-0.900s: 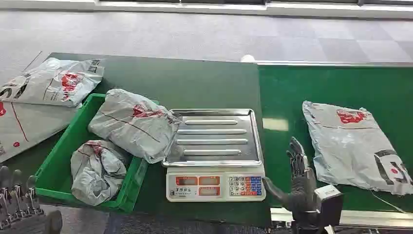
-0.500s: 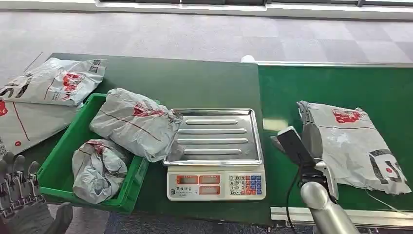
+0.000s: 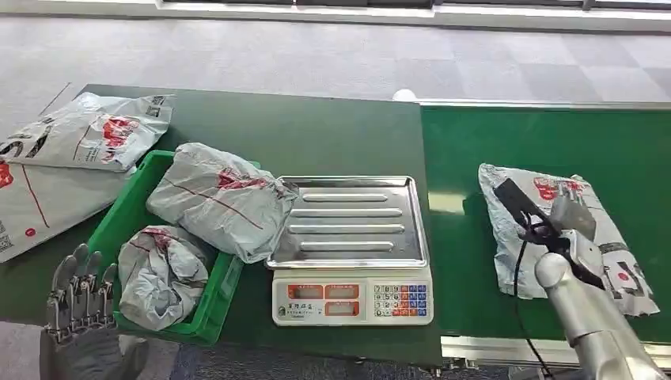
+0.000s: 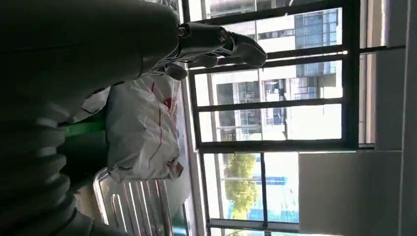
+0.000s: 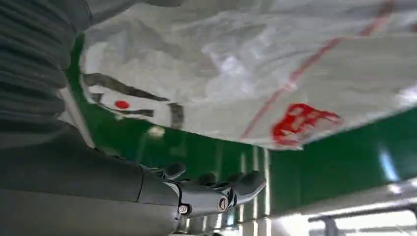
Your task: Moved the parcel from conveyor to table for the left to box.
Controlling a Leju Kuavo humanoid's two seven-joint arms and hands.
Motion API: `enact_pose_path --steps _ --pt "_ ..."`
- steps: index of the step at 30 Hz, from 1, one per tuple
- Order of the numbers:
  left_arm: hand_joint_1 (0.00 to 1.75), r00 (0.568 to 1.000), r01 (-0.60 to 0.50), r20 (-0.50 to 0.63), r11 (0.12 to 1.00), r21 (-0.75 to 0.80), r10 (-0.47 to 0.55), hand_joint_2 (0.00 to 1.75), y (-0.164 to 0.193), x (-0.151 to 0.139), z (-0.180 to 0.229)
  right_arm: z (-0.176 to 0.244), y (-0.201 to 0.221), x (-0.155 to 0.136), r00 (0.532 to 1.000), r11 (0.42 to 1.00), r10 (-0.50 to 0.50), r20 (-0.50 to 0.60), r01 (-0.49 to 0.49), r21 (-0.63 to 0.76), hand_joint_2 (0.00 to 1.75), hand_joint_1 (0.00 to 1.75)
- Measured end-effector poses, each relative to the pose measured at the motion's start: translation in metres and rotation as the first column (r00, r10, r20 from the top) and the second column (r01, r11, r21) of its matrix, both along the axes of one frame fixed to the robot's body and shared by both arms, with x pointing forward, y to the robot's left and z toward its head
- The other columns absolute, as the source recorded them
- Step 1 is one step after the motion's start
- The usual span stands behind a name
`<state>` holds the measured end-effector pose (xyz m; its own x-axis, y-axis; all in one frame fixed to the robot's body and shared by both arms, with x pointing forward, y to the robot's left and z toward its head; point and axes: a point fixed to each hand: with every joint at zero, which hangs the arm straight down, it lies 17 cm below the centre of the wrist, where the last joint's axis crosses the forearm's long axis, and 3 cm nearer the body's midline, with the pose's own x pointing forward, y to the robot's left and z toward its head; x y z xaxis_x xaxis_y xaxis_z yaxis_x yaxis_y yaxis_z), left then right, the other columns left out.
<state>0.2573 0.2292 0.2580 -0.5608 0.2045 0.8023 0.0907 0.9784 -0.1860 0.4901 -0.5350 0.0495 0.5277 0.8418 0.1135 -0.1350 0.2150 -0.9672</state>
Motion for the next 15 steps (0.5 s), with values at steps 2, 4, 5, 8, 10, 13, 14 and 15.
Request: enact_pose_path --steps 2,4,5,8,10,13,14,15 --pt "0.00 1.000 0.009 -0.006 1.000 -0.001 -0.009 1.75 -0.001 0.002 -0.003 -0.039 -0.027 -0.030 0.986 0.995 -0.100 -0.131 0.101 0.002 1.75 0.00" --pt "0.00 1.000 0.015 -0.009 1.000 -0.001 -0.015 1.75 -0.002 0.004 -0.006 -0.069 -0.045 -0.059 0.960 0.985 -0.167 -0.226 0.172 0.004 1.75 0.00" --pt "0.00 1.000 0.016 -0.012 1.000 -0.001 -0.016 1.75 -0.002 0.005 -0.007 -0.079 -0.050 -0.070 0.948 0.980 -0.191 -0.254 0.199 0.009 1.75 0.00" --pt "0.00 1.000 0.018 -0.013 1.000 0.001 -0.018 1.75 -0.003 0.008 -0.009 -0.100 -0.061 -0.094 0.918 0.966 -0.237 -0.318 0.257 0.022 1.75 0.00" --pt "0.00 1.000 0.018 -0.017 1.000 0.002 -0.018 1.75 -0.003 0.009 -0.011 -0.106 -0.065 -0.101 0.907 0.961 -0.251 -0.337 0.277 0.028 1.75 0.00" --pt "0.00 1.000 0.020 -0.022 1.000 0.004 -0.020 1.75 -0.004 0.010 -0.014 -0.109 -0.068 -0.105 0.897 0.954 -0.267 -0.351 0.298 0.038 1.75 0.00" --pt "0.00 1.000 0.020 -0.025 1.000 0.004 -0.020 1.75 -0.004 0.010 -0.015 -0.109 -0.069 -0.105 0.896 0.953 -0.269 -0.354 0.301 0.039 1.75 0.00" --pt "0.00 0.999 0.020 -0.027 1.000 0.005 -0.020 1.75 -0.004 0.011 -0.015 -0.110 -0.069 -0.106 0.893 0.952 -0.271 -0.359 0.305 0.041 1.75 0.00"
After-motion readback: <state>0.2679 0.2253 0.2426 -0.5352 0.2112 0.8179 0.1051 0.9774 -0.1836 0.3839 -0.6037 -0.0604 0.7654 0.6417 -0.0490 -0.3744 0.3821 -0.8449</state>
